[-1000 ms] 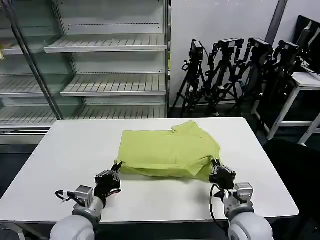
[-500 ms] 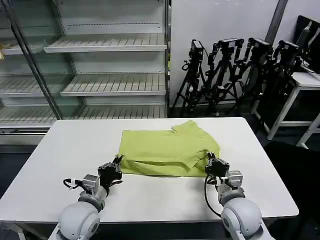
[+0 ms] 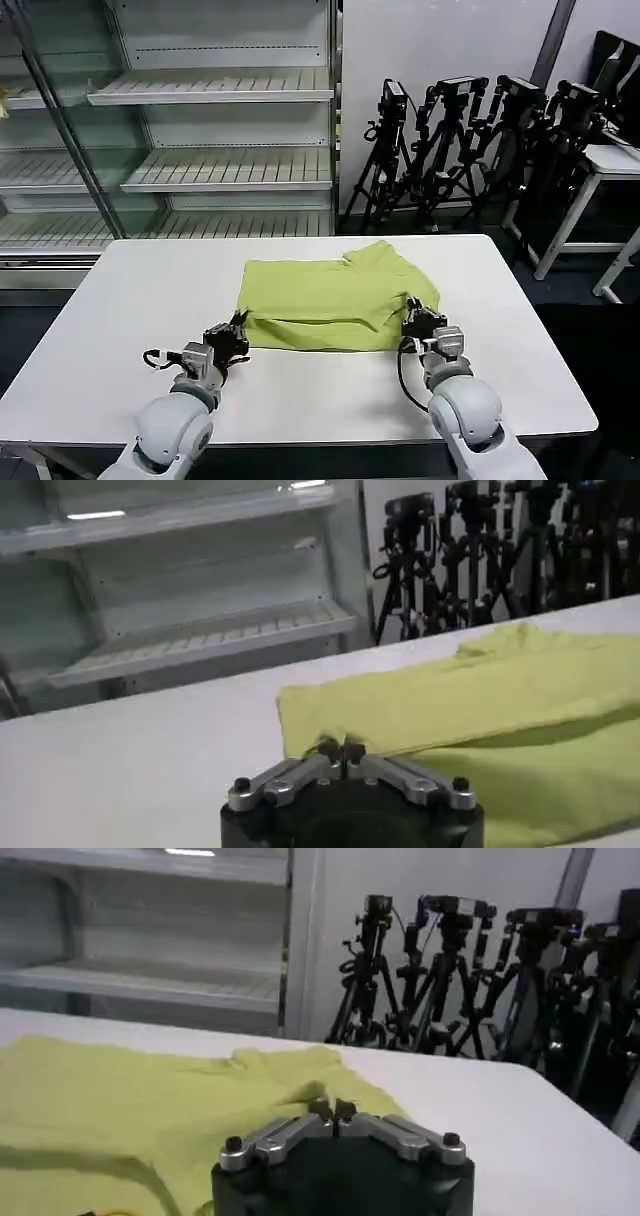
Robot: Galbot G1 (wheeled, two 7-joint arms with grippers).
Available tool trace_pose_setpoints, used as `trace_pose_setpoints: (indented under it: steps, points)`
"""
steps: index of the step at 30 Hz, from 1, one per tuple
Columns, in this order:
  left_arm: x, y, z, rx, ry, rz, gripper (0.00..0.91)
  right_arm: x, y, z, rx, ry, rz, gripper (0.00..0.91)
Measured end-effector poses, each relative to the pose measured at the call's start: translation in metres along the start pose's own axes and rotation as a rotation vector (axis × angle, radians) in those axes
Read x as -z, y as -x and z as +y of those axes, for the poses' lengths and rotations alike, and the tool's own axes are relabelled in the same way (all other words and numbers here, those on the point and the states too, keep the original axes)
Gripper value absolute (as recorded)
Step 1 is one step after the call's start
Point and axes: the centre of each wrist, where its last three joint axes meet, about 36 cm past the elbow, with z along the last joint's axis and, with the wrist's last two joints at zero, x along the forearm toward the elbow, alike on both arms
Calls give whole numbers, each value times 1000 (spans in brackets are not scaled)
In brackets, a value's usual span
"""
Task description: Fold and organize the clothes.
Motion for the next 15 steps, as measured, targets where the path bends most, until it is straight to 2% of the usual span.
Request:
trace_pose_setpoints:
  steps: [15]
  points:
    - [-6,-17,0,26,-43,8,907,-8,-30,-6,-35,18,-10,907]
